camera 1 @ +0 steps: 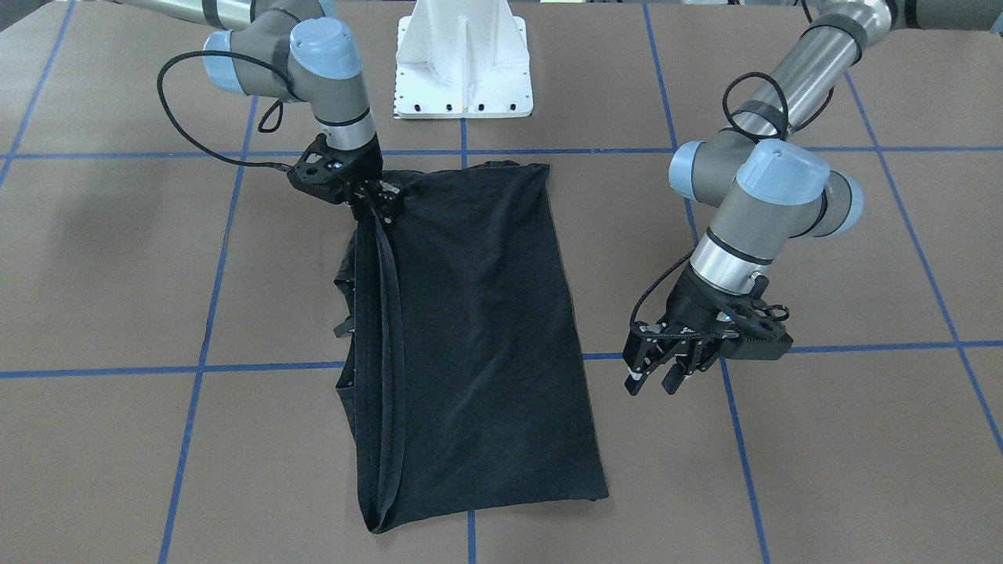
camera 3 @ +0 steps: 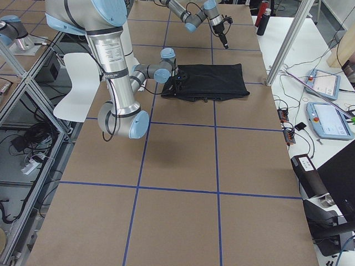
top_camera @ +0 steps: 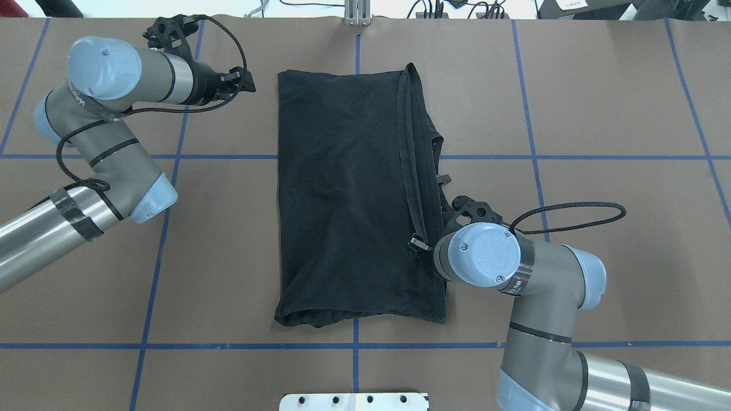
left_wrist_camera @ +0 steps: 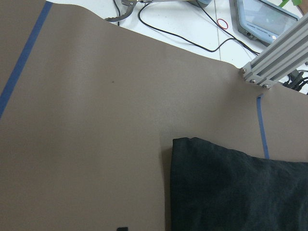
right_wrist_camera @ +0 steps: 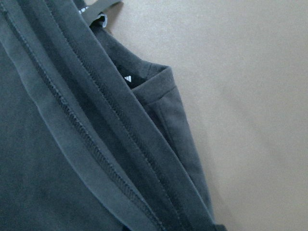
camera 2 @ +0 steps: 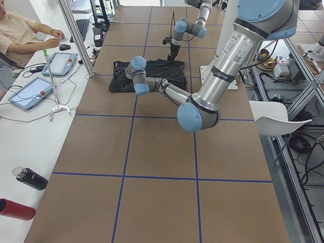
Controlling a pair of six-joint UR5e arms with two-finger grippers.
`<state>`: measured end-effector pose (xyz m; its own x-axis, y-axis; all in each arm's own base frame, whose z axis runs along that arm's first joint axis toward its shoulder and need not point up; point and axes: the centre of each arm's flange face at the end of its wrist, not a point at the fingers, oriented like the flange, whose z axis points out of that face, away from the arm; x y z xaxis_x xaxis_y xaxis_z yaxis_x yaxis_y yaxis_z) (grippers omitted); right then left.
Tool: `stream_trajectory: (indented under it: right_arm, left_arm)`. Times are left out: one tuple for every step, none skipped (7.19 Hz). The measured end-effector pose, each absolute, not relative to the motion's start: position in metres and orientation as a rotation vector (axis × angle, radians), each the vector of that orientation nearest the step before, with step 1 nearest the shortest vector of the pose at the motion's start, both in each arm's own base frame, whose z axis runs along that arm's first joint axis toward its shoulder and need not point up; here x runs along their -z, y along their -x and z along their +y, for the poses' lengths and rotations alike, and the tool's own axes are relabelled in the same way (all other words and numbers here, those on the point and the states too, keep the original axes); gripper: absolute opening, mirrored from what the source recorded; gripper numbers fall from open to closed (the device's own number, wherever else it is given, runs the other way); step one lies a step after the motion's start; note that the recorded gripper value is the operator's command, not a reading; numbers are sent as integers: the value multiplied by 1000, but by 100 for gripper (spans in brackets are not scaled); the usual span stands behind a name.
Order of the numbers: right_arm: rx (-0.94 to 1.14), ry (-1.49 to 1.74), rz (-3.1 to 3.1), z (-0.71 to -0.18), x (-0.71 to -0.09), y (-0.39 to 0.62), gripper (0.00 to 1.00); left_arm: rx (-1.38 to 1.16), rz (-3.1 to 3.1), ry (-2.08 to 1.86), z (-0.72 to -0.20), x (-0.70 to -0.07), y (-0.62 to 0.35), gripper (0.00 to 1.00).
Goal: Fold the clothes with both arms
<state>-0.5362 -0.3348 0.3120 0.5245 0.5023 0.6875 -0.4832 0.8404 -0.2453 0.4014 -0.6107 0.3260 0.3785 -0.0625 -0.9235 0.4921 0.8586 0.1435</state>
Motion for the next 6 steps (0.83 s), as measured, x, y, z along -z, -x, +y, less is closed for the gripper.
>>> stream_trajectory:
  right_arm:
    - [-589, 28, -827, -335, -313, 537, 63]
    - [-588, 31, -824, -334, -313, 537, 57]
    - [-588, 32, -820, -334, -315, 536, 26]
    - [-587, 32, -818, -333, -316, 537, 0]
    - [-587, 33, -816, -333, -317, 537, 0]
    - [-586, 33, -815, -332, -317, 538, 0]
  left_arm:
    - [369, 1135, -433, -611, -326, -401, 66]
    - [368, 1135, -433, -611, -326, -401, 66]
    - [370, 1136, -433, -610, -326, -402, 66]
    - [376, 1139, -429, -610, -325, -402, 66]
    - [384, 1144, -425, -610, -323, -402, 66]
    - [387, 1149, -425, -609, -322, -401, 66]
